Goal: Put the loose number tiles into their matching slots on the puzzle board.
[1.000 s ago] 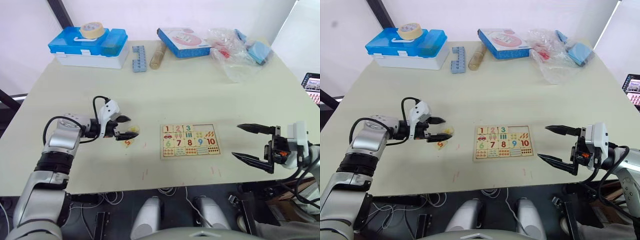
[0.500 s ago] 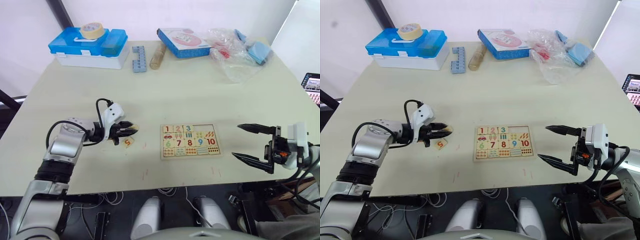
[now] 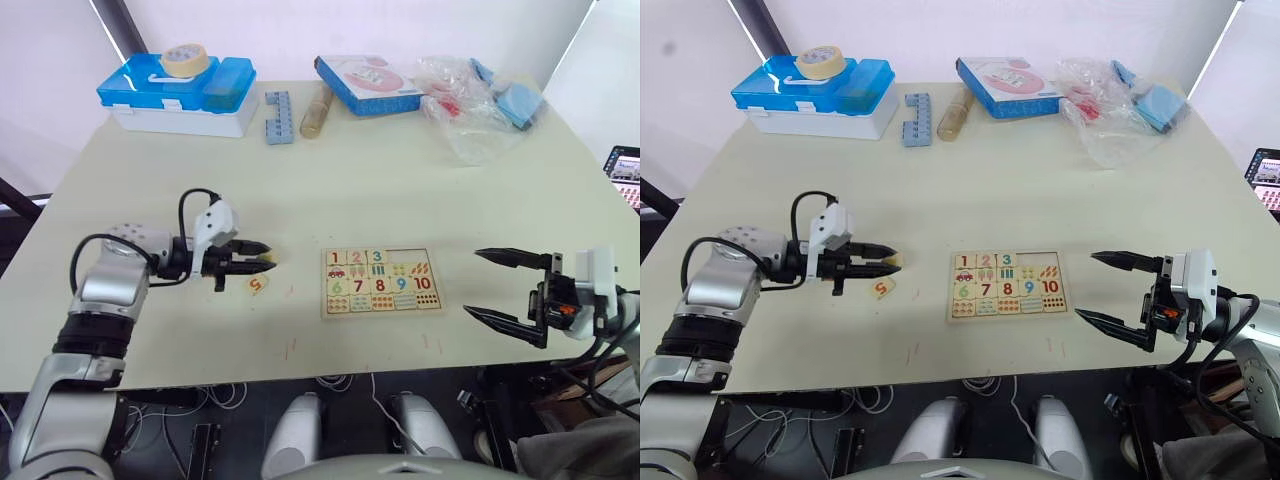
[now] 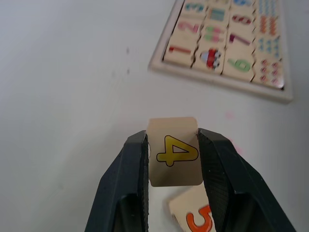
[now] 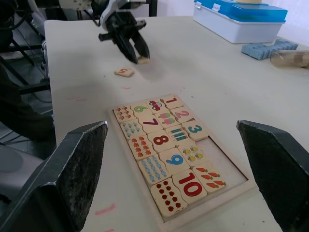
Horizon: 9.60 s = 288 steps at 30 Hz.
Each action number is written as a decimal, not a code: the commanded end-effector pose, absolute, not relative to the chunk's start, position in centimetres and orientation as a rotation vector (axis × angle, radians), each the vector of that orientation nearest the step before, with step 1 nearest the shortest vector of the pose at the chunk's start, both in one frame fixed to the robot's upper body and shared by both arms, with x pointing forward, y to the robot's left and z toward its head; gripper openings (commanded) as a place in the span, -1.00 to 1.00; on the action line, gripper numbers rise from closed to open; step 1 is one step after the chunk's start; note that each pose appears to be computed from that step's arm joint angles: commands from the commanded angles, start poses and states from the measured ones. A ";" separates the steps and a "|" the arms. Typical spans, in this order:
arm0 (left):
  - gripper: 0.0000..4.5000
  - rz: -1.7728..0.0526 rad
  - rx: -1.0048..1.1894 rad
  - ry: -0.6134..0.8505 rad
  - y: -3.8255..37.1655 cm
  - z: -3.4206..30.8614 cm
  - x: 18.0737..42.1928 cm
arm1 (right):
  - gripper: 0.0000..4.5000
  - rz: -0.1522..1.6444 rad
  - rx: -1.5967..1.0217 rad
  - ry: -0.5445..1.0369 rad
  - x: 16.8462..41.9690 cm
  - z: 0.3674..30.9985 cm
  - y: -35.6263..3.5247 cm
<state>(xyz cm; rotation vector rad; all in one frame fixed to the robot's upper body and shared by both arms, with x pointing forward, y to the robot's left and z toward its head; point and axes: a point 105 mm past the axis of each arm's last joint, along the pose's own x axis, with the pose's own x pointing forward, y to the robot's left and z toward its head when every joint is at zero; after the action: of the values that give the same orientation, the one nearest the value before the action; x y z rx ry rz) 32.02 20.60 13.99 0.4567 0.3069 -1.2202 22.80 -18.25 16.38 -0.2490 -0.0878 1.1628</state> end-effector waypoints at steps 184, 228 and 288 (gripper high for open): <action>0.52 0.130 -0.129 0.739 13.2 8.8 22.8 | 1.00 1.413 -0.192 -0.043 22.4 20.9 -21.0; -0.33 0.024 0.090 0.705 15.6 7.6 22.1 | 1.00 1.397 -0.169 -0.058 21.8 20.2 -20.4; -0.59 -1.305 1.015 0.705 -3.0 17.5 36.6 | 1.00 1.043 -0.322 -0.168 22.4 17.2 -22.4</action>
<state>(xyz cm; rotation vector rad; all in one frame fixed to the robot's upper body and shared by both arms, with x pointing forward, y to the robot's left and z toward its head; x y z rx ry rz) 36.51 -2.28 16.60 1.0067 0.7453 -1.2973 22.58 -22.39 16.50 -0.2966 -0.1297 1.0561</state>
